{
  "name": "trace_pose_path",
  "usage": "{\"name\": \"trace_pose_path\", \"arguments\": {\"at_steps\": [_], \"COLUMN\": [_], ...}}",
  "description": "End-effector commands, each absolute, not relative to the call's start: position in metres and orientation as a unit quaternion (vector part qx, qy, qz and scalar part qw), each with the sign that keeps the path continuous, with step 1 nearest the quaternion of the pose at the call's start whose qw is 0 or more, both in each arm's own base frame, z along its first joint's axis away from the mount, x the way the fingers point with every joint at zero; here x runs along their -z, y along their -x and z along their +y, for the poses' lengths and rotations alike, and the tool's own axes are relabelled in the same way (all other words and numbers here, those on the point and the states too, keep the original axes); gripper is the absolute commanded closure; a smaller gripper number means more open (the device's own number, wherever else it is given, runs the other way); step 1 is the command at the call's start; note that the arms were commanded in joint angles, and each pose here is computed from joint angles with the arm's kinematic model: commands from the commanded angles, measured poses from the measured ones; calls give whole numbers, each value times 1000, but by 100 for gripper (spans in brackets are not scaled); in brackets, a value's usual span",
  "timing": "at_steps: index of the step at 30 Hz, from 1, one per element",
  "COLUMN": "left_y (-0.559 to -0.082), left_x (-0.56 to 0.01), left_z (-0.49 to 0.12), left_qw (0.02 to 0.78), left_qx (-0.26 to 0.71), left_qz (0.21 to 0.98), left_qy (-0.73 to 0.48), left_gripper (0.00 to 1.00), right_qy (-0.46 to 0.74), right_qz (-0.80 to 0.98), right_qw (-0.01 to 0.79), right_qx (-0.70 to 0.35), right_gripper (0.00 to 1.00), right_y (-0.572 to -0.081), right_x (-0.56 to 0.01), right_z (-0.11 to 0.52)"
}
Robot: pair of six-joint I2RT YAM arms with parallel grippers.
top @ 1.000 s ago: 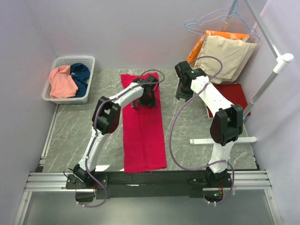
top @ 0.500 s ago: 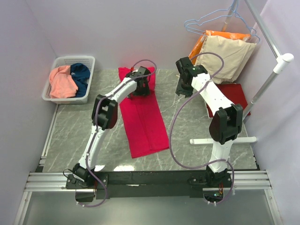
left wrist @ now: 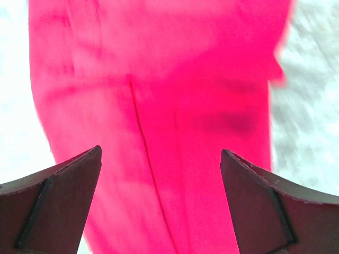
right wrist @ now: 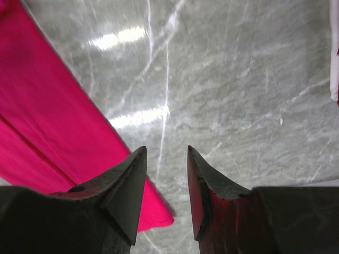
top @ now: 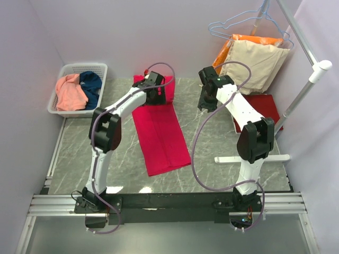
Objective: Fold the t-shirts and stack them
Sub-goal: Fold the tshirt
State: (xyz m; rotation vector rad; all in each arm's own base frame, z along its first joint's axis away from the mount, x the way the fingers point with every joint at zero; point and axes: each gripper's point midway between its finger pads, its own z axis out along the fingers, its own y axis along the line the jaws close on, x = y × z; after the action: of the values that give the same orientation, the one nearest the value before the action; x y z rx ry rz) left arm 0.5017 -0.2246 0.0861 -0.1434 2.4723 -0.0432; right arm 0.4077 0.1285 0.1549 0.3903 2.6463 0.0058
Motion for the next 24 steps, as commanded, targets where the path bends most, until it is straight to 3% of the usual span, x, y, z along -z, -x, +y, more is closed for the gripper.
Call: {"name": "trace_pose_path", "arguments": {"at_steps": [1,4,5,7,11,19,24], "left_y": [-444,-391,-355,-329,-266,-214,-188], "left_x": [-133,-125,-98,-114,-94,-78,-61], "left_z": [-239,-232,-232,-237,-218,-204,-203], "left_qw": [321,260,203,209,160,124,94], "left_qx": [44,79,96,150,160,181,207], "left_qz": [945,957,967,956,959,962,960], "left_qy": [48,104,122,141,168,160,166], "left_gripper": [0,0,1,1,3,5,10], "right_qy": [-112,-88,-84,-78,-72,-36,-36], "right_qz": [967,973,975,975,975,976,970], "right_qw": [228,213,205,200,191,143,152], "right_qx": [-22,-22,-36,-52,-89,-161,-184], "right_gripper": [57,57,57,58,60,60,58], "right_y": [-390,-368,-361,-346,-319,-265,-250], "right_x": [-159,-139,-134,-130,-129,-95,-89], "right_z": [131,131,134,135,144,187,201]}}
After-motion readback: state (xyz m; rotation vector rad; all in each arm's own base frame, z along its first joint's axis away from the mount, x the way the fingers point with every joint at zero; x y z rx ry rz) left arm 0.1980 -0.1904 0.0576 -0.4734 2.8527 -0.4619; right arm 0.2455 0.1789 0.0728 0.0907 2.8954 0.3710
